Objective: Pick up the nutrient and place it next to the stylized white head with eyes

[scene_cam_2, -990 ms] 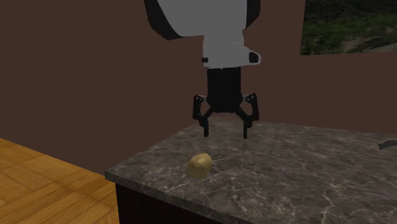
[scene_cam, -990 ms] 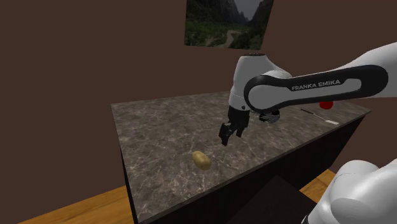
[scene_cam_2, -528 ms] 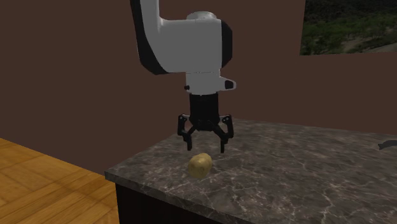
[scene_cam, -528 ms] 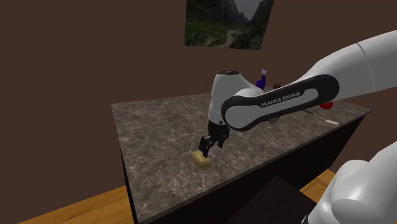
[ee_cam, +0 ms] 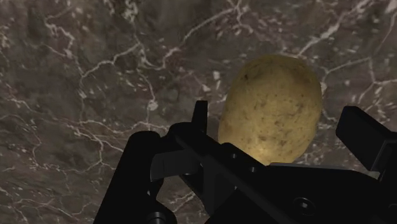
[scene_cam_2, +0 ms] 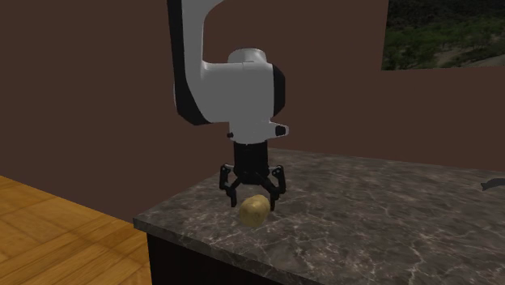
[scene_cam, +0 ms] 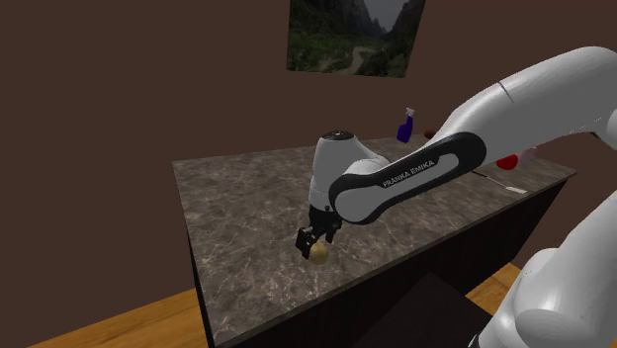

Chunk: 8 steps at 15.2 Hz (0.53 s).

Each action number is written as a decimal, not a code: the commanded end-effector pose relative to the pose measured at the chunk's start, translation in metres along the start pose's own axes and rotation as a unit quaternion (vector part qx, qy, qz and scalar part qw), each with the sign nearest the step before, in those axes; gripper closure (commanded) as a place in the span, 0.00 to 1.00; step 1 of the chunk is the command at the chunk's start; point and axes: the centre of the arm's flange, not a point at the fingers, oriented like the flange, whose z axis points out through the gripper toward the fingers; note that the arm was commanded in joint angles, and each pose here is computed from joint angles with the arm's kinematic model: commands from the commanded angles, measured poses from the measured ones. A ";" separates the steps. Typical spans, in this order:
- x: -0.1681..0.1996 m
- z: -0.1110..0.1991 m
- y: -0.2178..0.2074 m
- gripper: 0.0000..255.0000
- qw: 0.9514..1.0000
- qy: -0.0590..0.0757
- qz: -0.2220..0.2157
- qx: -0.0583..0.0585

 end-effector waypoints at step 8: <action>0.000 0.020 -0.001 0.00 1.000 0.000 0.000 0.000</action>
